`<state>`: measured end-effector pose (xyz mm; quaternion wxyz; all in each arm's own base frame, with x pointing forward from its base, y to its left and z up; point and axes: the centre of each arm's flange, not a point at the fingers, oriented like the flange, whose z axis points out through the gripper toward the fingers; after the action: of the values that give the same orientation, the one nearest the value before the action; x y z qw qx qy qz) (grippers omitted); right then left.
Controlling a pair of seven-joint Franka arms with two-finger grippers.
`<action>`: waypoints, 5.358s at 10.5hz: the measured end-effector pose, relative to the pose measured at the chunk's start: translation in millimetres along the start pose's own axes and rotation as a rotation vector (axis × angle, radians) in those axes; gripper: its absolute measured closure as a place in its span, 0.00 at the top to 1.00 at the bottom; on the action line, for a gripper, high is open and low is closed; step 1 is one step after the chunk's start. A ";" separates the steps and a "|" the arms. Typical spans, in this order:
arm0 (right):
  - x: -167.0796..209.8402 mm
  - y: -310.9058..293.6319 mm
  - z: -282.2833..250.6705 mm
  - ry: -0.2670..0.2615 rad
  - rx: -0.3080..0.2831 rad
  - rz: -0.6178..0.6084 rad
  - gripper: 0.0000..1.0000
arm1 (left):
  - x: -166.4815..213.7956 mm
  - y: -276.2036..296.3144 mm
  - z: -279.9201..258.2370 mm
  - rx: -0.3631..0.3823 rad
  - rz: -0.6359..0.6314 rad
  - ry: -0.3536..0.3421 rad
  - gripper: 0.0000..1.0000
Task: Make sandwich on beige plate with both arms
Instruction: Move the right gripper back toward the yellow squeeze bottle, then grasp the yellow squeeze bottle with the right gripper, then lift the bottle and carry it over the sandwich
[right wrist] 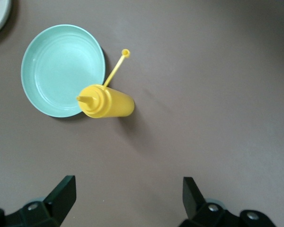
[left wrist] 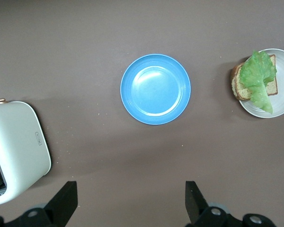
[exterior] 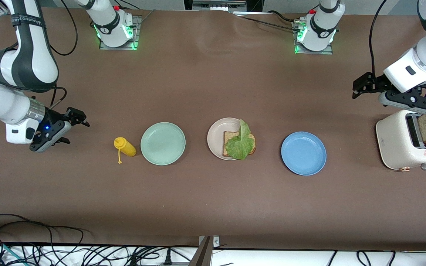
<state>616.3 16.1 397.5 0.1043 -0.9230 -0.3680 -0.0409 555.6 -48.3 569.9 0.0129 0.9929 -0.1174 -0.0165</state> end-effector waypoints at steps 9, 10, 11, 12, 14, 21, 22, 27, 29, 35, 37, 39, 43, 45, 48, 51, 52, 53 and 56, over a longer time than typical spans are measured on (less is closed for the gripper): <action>-32.3 38.2 128.8 0.243 0.175 -0.320 1.00 | 0.7 5.0 -0.5 0.000 0.009 0.001 1.00; -33.6 39.6 142.7 0.265 0.183 -0.326 1.00 | 0.7 5.0 -0.5 0.000 0.009 0.001 1.00; -33.7 39.6 153.7 0.281 0.191 -0.330 1.00 | 0.7 5.0 -0.6 0.001 0.009 0.001 1.00; -32.5 38.5 160.9 0.287 0.194 -0.334 1.00 | 0.7 5.1 -0.6 0.001 0.009 0.001 1.00; -26.9 33.9 164.0 0.289 0.192 -0.351 1.00 | 0.7 5.1 -0.6 0.001 0.009 0.001 1.00; -12.3 16.5 197.2 0.337 0.211 -0.428 1.00 | 0.8 5.8 -0.6 0.001 0.010 0.001 1.00; -10.2 14.5 202.3 0.342 0.216 -0.429 1.00 | 0.9 6.4 -0.6 0.001 0.012 0.001 1.00; 1.6 10.1 207.2 0.345 0.209 -0.446 0.95 | 2.0 11.3 -4.1 0.002 0.020 0.008 1.00; 4.5 7.5 210.9 0.342 0.200 -0.449 0.75 | 1.8 9.5 -4.3 0.002 0.017 0.009 1.00; 27.6 -1.9 204.5 0.340 0.196 -0.437 0.21 | 1.8 9.6 -4.4 0.002 0.017 0.009 1.00; 44.7 -3.5 188.5 0.278 0.178 -0.400 0.19 | 1.9 9.9 -4.4 0.002 0.018 0.009 1.00; 68.2 -14.6 166.0 0.247 0.155 -0.369 0.19 | 1.9 10.1 -4.4 0.002 0.018 0.009 1.00; 116.8 -49.2 131.0 0.157 0.085 -0.308 0.19 | 2.2 12.3 -4.4 0.002 0.022 0.009 1.00; 148.7 -86.8 124.0 0.096 0.048 -0.231 0.19 | 2.3 13.4 -4.3 0.002 0.024 0.009 1.00; 189.2 -154.7 116.5 -0.002 -0.045 -0.138 0.19 | 2.3 13.2 -4.3 0.002 0.024 0.008 1.00; 213.4 -228.2 123.8 -0.043 -0.094 -0.098 0.19 | 2.2 13.6 -4.3 0.002 0.025 0.008 1.00; 218.3 -250.7 127.9 -0.055 -0.115 -0.090 0.19 | 2.3 13.8 -4.2 0.002 0.025 0.008 1.00; 223.6 -273.7 132.2 -0.074 -0.134 -0.080 0.19 | 2.3 13.8 -4.2 0.002 0.025 0.008 1.00; 243.4 -331.9 149.3 -0.142 -0.202 -0.053 0.19 | 2.3 13.6 -4.3 0.002 0.025 0.008 1.00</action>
<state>564.5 447.4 342.9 -0.0169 -0.9194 -0.3927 -0.0150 554.7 -62.0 574.5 0.0126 0.9914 -0.1296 -0.0124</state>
